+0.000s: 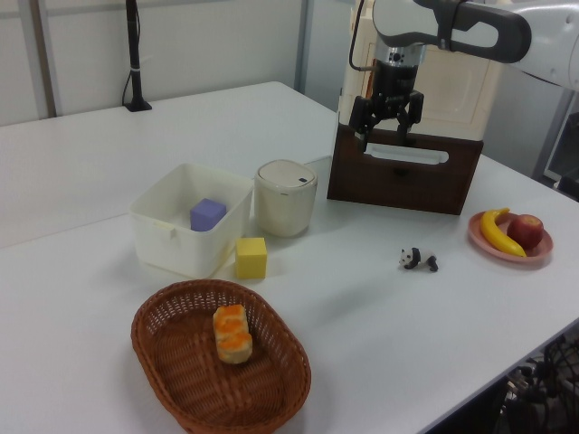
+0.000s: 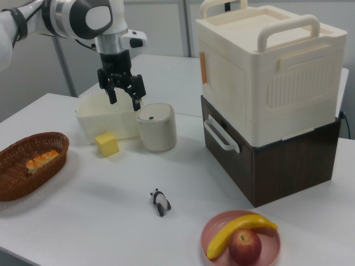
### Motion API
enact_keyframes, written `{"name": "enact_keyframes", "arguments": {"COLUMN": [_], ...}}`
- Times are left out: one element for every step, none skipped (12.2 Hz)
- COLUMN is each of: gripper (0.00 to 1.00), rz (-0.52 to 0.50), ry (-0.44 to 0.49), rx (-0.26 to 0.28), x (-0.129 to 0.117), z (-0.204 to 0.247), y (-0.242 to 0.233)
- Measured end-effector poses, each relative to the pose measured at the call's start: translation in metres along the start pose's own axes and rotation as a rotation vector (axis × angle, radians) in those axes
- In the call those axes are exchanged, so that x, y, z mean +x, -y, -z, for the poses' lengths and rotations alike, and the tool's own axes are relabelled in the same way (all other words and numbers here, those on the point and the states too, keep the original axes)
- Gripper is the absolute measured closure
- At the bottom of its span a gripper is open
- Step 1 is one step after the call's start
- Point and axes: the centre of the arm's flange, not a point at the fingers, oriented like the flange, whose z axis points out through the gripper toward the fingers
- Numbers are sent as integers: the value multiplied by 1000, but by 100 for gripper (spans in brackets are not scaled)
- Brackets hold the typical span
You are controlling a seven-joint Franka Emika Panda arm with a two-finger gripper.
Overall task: Slide open the drawer
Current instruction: 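Move the gripper down to the handle of the dark wooden drawer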
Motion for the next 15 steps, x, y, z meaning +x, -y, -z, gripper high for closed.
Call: {"name": "enact_keyframes", "arguments": {"gripper": [0,0,0,0,0,0,0,0,0,0,0,0,0,0,0], "rz": [0,21,54,85,104,125,151,188,252,318,380,422,485,528,572], "ry": [0,4,9,12,12,13,15,19,33,21,-10,-30,-57,-73,-91], "rx": [0,0,0,0,0,0,-1,-2,-3,-14,-37,-60,-100,-123,-147], "x": [0,0,-1,-1,-1,-1,0,0,4,14,29,40,55,62,69], "z": [0,-1,-1,-1,-2,-2,-3,-5,-13,-26,-42,-54,-74,-85,-94], "y": [0,0,-1,-2,-3,-5,-8,-12,-22,-36,-53,-67,-87,-100,-111]}}
